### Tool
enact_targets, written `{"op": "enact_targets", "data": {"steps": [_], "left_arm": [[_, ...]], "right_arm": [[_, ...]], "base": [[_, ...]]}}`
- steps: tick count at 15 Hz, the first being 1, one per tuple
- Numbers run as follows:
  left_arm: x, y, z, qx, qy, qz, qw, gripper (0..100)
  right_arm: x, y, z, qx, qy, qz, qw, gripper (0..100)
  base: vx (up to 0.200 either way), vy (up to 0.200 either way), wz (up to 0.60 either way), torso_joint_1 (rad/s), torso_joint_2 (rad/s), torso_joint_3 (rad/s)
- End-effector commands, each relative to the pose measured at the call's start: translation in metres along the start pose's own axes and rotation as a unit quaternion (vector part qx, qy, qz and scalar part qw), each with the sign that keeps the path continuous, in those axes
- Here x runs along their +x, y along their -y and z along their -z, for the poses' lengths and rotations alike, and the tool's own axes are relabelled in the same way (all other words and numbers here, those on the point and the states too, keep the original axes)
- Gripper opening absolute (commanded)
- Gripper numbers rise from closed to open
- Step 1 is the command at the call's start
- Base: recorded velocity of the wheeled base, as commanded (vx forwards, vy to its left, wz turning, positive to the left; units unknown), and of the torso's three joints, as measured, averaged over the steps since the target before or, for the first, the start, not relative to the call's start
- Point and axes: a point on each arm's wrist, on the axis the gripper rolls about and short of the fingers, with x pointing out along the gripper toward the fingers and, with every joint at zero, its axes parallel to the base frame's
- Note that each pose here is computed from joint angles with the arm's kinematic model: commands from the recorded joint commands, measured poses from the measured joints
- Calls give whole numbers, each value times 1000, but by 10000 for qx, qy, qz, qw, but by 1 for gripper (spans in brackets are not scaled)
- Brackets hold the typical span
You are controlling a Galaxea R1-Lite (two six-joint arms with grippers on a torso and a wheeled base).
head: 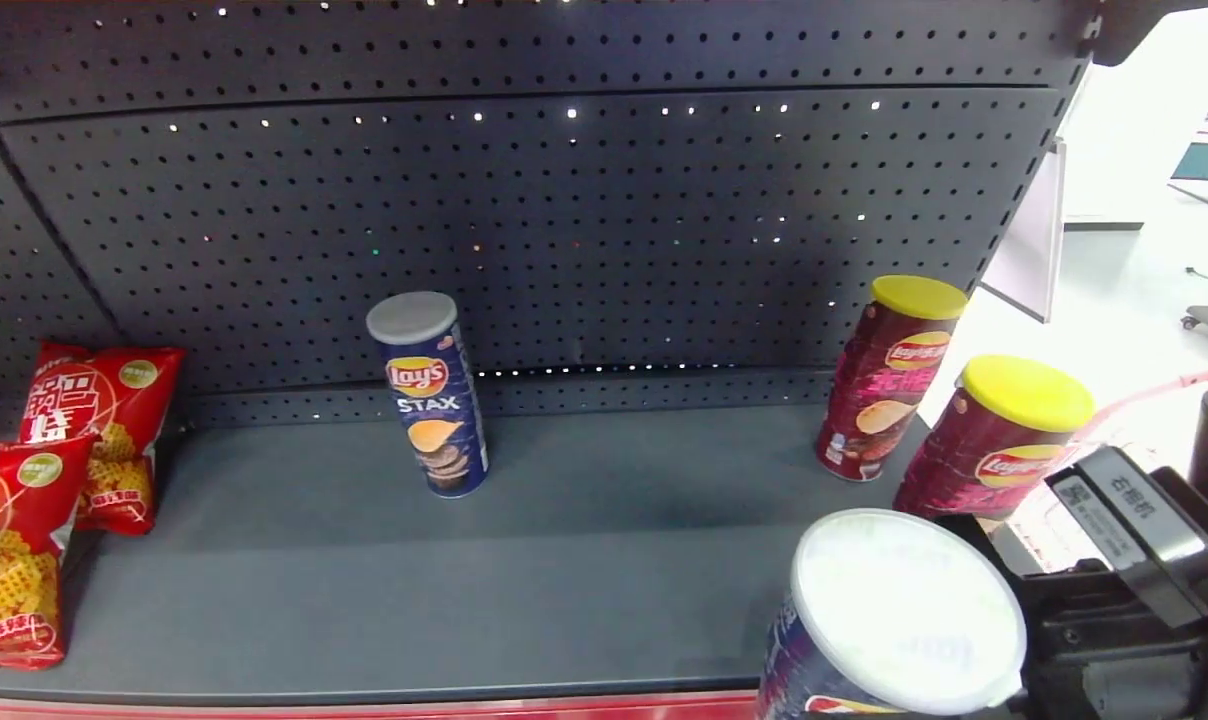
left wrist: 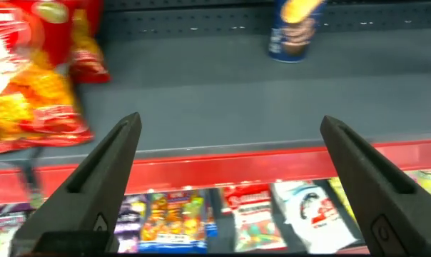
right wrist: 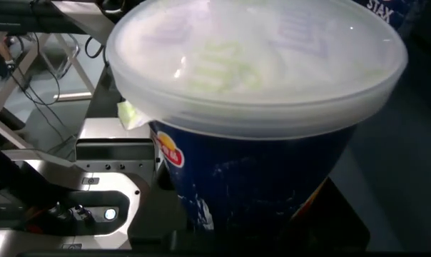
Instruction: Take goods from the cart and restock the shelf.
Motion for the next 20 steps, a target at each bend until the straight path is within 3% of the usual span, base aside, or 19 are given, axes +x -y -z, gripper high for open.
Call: {"op": "enact_targets", "data": {"steps": [1,11,18,20], "left_arm": [[0,0,0,-1,4,2,10000,100],[0,0,0,-1,4,2,10000,100],[0,0,0,6,4,2,10000,100],[0,0,0,-1,4,2,10000,100]], "right_arm": [[1,1,1,6,-10,-13,10000,0],[-1,-2,4,50,-50,-26,10000,0],[-2,-5,8,81,-85,-39,9999,0],[-2,-5,9,92,-96,-42,9999,0]], "base": [[0,200,0,7,2,2],[0,200,0,3,1,1],[0,0,0,0,0,0],[-200,0,0,0,-2,0]]}}
